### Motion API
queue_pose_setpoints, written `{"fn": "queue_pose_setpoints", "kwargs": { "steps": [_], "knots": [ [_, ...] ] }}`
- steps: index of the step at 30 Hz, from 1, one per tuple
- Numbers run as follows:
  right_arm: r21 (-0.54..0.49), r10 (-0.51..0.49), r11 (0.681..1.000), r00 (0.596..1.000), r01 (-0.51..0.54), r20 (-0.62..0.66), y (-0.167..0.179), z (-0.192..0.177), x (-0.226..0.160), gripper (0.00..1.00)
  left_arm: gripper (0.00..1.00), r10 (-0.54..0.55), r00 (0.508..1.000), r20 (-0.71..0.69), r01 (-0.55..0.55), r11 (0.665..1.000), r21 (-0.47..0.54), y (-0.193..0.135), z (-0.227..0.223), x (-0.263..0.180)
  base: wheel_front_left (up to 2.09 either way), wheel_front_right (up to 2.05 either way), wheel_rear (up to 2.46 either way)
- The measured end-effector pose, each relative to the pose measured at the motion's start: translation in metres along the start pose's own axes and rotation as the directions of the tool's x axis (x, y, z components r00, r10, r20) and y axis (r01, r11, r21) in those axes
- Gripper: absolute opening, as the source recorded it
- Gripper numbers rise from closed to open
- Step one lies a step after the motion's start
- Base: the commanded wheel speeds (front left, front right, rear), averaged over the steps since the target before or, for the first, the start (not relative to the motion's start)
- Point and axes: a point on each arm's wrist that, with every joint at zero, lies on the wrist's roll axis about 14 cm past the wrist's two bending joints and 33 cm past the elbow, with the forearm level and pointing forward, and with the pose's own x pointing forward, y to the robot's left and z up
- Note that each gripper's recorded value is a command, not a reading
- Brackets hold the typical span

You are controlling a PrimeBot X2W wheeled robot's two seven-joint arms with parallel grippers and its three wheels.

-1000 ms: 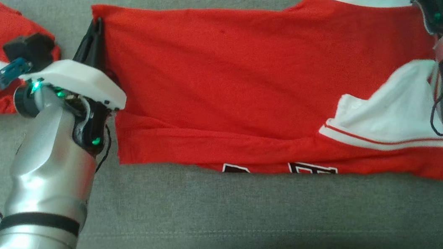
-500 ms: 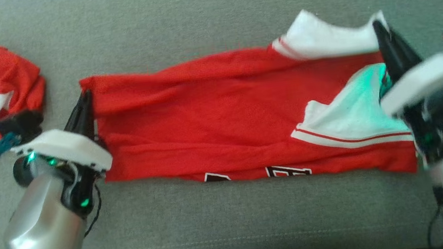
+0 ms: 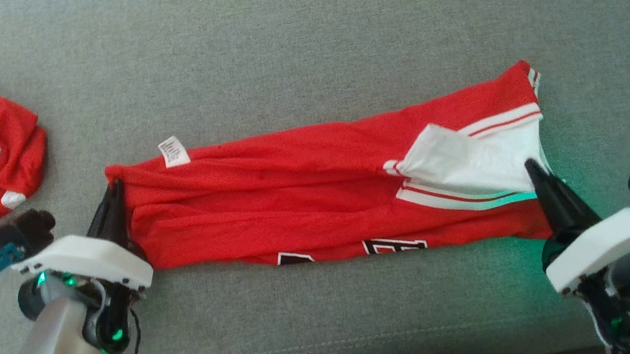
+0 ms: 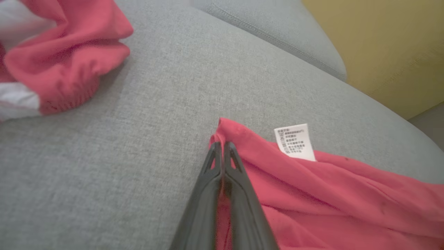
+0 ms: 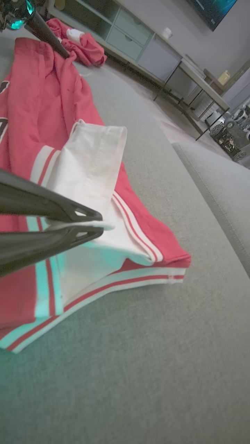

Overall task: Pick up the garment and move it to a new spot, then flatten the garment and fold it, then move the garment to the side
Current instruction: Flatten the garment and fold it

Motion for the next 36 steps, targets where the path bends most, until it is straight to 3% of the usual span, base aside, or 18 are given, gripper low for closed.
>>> {"fn": "queue_pose_setpoints", "kwargs": {
  "steps": [1, 2, 8, 13, 21, 28, 36],
  "knots": [
    [0.001, -0.004, 1.0, 1.0, 0.004, -0.01, -0.001, -0.004, -0.002, 1.0, 0.85, 0.008, 1.0, -0.004, -0.008, 1.0, 0.001, 0.002, -0.002, -0.002, 0.0, 0.0, 0.0],
    [0.001, -0.006, 1.0, 1.0, 0.006, -0.019, -0.001, -0.007, -0.003, 1.0, 1.0, 0.01, 1.0, -0.008, -0.01, 1.0, 0.0, 0.002, -0.004, -0.004, 0.0, 0.0, 0.0],
    [-0.079, -0.056, 0.995, 0.998, 0.055, -0.005, -0.01, -0.014, -0.014, 1.0, 1.0, 0.051, 0.999, -0.007, -0.05, 0.998, 0.049, 0.008, -0.009, -0.018, 0.0, 0.0, 0.0],
    [-0.137, -0.051, 0.988, 0.986, 0.073, 0.158, -0.008, 0.019, -0.022, 1.0, 1.0, 0.051, 0.989, 0.136, -0.07, 0.989, 0.133, -0.002, 0.027, -0.032, 0.0, 0.0, 0.0],
    [-0.271, 0.007, 0.959, 0.953, 0.079, 0.302, 0.012, 0.054, -0.033, 1.0, 1.0, 0.009, 0.963, 0.271, -0.069, 0.975, 0.211, -0.025, 0.05, -0.067, 0.0, 0.0, 0.0],
    [-0.36, 0.056, 0.93, 0.939, 0.074, 0.339, 0.031, 0.067, -0.041, 1.0, 1.0, -0.039, 0.945, 0.326, -0.054, 0.961, 0.27, -0.042, 0.058, -0.094, 0.0, 0.0, 0.0],
    [-0.363, 0.051, 0.929, 0.945, 0.074, 0.322, 0.031, 0.057, -0.053, 1.0, 1.0, -0.029, 0.946, 0.324, -0.067, 0.957, 0.281, -0.043, 0.049, -0.114, 0.0, 0.0, 0.0]
  ]
}}
